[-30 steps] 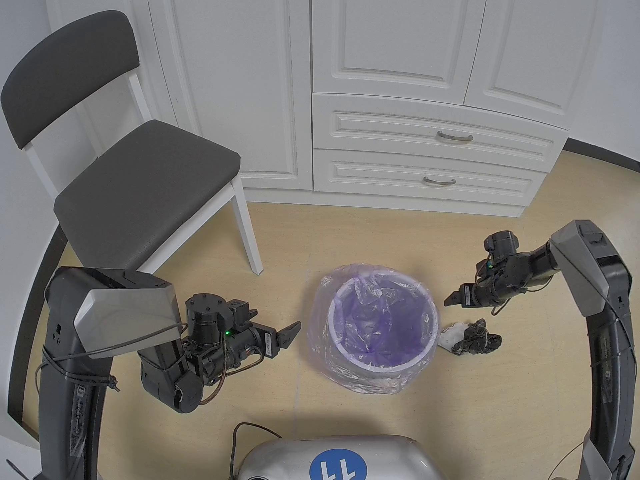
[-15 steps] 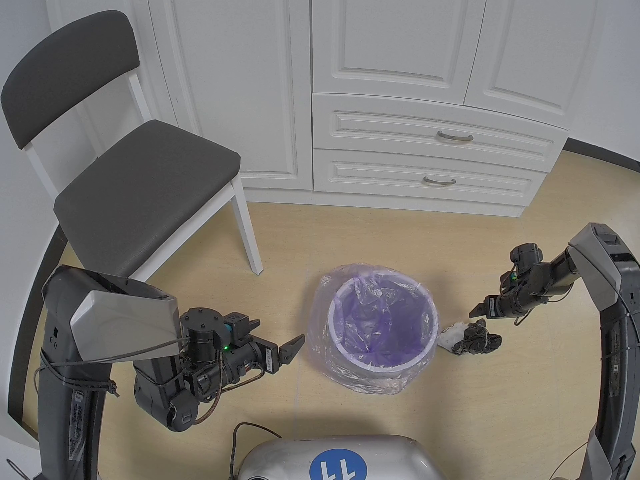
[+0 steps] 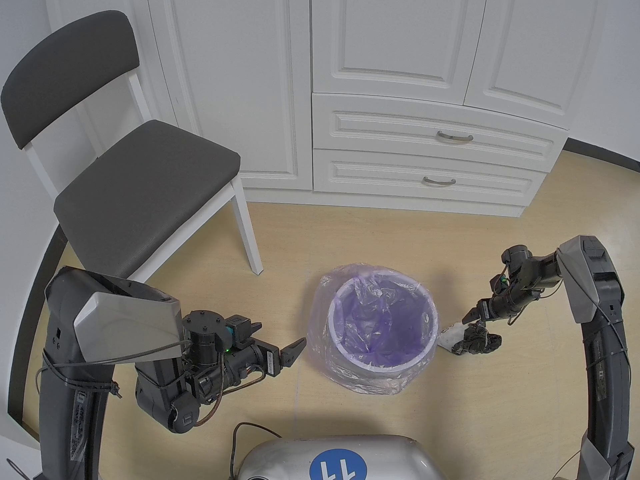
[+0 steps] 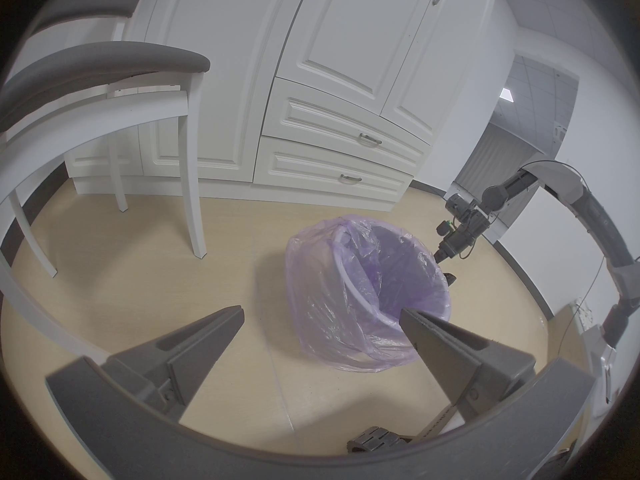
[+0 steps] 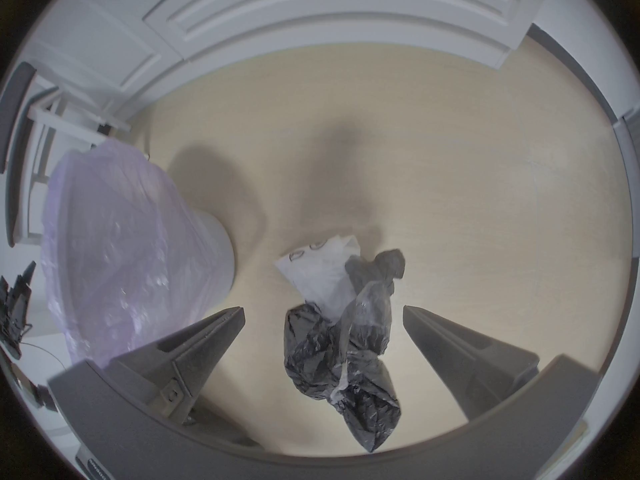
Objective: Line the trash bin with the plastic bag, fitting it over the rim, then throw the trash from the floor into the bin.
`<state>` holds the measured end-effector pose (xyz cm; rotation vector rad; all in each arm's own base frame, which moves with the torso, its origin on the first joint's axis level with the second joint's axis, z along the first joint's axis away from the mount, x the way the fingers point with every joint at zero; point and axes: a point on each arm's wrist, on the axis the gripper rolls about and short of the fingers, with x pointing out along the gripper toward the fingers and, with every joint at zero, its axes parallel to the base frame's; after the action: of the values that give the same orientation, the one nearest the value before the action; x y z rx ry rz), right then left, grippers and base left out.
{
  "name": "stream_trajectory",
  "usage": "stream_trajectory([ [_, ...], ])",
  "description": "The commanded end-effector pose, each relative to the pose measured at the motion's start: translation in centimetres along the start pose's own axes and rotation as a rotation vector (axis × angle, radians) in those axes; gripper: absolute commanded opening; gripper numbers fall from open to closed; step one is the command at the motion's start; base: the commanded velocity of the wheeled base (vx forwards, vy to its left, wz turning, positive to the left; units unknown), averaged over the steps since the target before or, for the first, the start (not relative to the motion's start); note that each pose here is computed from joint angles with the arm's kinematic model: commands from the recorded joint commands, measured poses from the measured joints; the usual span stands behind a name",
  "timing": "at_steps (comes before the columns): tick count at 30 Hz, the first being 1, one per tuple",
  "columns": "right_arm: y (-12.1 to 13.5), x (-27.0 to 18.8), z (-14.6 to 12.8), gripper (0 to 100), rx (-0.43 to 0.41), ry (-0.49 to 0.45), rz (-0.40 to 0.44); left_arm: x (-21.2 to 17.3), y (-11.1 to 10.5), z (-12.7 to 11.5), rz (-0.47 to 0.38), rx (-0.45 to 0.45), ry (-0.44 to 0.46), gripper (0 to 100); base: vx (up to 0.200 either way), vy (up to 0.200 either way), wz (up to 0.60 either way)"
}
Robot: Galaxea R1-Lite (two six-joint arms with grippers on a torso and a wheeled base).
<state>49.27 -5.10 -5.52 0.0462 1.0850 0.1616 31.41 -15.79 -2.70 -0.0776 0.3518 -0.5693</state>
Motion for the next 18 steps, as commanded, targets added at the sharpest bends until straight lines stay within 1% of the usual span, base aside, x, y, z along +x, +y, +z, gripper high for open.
stream_trajectory([
  [1,0.2,3.7,-2.1,100,-0.036,0.132,-0.015,0.3,-0.1,-0.5,-0.005,0.000,0.011,100,0.000,0.000,0.00],
  [4,0.1,4.1,-2.6,100,-0.046,0.158,-0.038,0.5,-0.2,-0.4,-0.009,0.002,0.005,100,0.000,0.000,0.00],
  [10,0.4,4.6,-2.9,100,-0.065,0.170,-0.034,0.5,-0.5,-0.2,-0.016,0.007,-0.003,100,0.000,0.000,0.00],
  [11,0.4,4.6,-2.9,0,-0.065,0.168,-0.034,0.4,-0.5,-0.2,-0.016,0.007,-0.003,100,0.000,0.000,0.00],
  [13,0.4,4.7,-2.7,0,-0.067,0.150,-0.036,0.4,-0.5,0.0,-0.015,0.007,-0.008,100,0.000,0.000,0.00],
  [15,0.3,4.2,-2.0,0,-0.068,0.105,-0.041,0.3,-0.5,0.2,-0.014,0.006,-0.012,100,0.000,0.000,0.00],
  [18,0.0,2.3,-0.5,0,-0.065,0.044,-0.046,0.2,-0.5,0.3,-0.012,0.007,-0.013,100,0.000,0.000,0.00],
])
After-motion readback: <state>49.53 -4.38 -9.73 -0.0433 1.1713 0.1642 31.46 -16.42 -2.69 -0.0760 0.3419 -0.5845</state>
